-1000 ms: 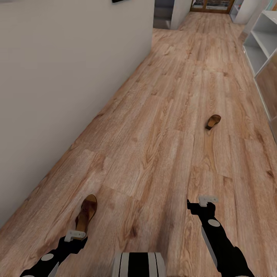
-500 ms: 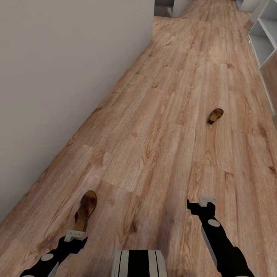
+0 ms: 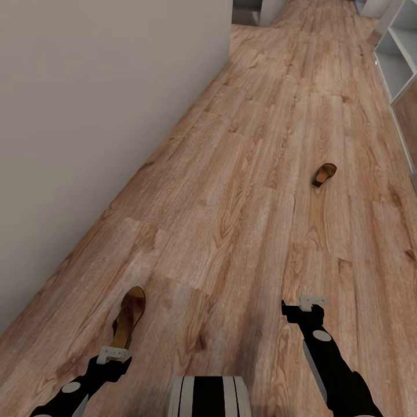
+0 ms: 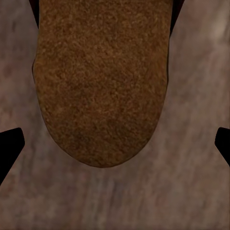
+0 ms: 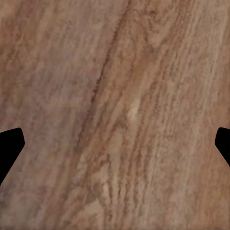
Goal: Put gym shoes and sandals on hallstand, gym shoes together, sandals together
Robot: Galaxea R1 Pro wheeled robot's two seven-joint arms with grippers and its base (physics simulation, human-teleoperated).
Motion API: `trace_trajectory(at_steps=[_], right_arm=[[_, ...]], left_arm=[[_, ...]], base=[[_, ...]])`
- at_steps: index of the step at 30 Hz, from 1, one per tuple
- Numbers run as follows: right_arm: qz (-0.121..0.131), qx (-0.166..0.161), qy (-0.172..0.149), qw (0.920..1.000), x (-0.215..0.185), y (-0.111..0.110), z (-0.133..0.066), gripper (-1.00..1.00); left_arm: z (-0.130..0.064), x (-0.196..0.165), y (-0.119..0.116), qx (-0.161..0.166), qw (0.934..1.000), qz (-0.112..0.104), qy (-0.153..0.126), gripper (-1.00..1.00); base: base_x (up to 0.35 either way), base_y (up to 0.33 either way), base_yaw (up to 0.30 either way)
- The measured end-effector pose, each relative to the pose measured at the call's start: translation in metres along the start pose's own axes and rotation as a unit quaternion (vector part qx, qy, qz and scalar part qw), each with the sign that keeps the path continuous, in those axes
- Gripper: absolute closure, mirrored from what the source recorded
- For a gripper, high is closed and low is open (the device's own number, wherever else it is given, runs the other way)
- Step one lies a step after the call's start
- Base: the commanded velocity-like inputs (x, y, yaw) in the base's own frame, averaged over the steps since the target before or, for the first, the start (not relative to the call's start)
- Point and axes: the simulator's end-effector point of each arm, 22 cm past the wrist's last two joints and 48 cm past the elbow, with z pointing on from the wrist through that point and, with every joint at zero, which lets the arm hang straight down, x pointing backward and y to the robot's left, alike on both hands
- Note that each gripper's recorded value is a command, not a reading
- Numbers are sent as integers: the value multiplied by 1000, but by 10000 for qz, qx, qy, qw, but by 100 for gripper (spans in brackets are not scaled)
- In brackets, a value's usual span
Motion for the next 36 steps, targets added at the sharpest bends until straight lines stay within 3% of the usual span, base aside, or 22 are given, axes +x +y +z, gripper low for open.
trace_trajectory(at_steps=[36], right_arm=[[-2,-13,61,10000,6,2,0,-100]], left_arm=[[0,0,-3,19,10000,-8,1,-100]], base=[[44,19,0]])
